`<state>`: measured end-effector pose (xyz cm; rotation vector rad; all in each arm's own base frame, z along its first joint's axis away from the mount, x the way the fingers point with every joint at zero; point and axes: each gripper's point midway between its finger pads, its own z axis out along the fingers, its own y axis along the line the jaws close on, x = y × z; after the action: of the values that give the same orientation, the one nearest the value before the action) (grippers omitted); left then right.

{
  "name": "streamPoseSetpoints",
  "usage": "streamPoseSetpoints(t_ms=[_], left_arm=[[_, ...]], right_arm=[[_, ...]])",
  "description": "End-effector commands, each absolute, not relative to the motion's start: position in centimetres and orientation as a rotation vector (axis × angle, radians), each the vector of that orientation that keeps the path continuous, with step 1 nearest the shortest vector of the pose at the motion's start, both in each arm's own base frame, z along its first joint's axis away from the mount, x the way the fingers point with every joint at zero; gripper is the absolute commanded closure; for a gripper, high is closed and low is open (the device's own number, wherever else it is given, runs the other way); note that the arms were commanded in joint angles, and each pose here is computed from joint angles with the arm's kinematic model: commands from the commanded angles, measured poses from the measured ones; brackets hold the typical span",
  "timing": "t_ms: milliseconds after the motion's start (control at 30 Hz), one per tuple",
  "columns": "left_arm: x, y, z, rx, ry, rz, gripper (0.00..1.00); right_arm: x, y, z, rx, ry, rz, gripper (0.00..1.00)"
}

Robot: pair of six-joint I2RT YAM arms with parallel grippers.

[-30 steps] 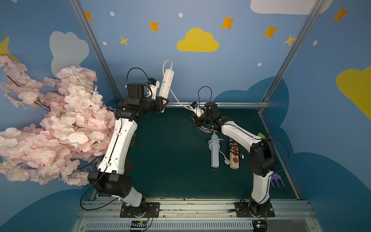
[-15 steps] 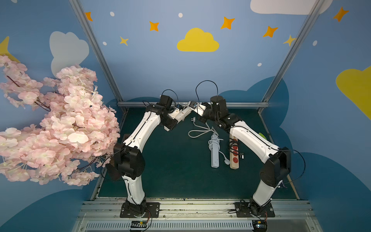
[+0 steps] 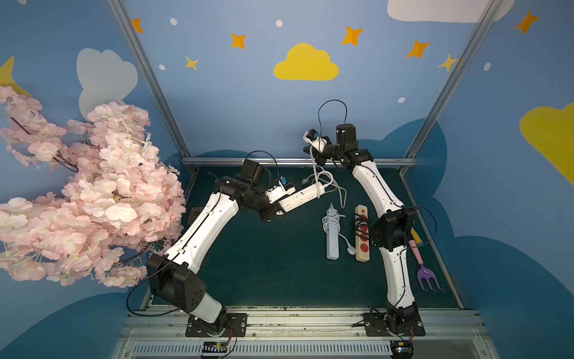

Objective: Wrap the cord around the power strip
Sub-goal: Wrap the power cord around the power strip.

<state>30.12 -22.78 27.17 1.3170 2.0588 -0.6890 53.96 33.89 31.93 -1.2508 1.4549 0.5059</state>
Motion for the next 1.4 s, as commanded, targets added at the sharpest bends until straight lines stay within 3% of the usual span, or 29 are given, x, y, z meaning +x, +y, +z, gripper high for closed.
streamPoseSetpoints(t_ms=[0,133,367,633,800,967,1033,1200,1367], left_arm=[[27.7,-25.9,32.8,1.379,1.706,-0.895,0.97],[29.3,-26.7,37.0,1.252,1.559,-0.903,0.97],[32.8,-26.3,41.9,1.031,1.495,-0.897,0.97],[34.2,-24.8,45.7,0.913,1.489,-0.82,0.97],[35.4,-21.7,47.6,0.771,1.518,-0.751,0.97],[40.1,-14.9,46.7,0.459,1.639,-0.627,0.97],[42.1,-12.0,45.3,0.338,1.685,-0.589,0.97],[45.9,-8.8,41.5,0.249,1.781,-0.449,0.97],[47.8,-8.1,36.5,0.28,1.936,-0.266,0.97]], right_arm=[[52.6,36.1,34.2,-1.158,1.409,0.75,0.97],[53.1,37.3,33.4,-1.021,1.454,0.891,0.78],[54.1,38.8,30.0,-0.774,1.563,1.029,0.53],[55.6,39.5,22.7,-0.66,1.708,0.953,0.47],[56.2,39.1,19.4,-0.663,1.786,0.867,0.52],[54.1,39.0,18.9,-0.775,1.804,0.809,0.84],[52.3,38.9,19.1,-0.846,1.796,0.752,0.93],[49.2,38.6,19.8,-0.984,1.749,0.583,0.97],[49.0,37.8,21.2,-1.039,1.704,0.46,0.99]])
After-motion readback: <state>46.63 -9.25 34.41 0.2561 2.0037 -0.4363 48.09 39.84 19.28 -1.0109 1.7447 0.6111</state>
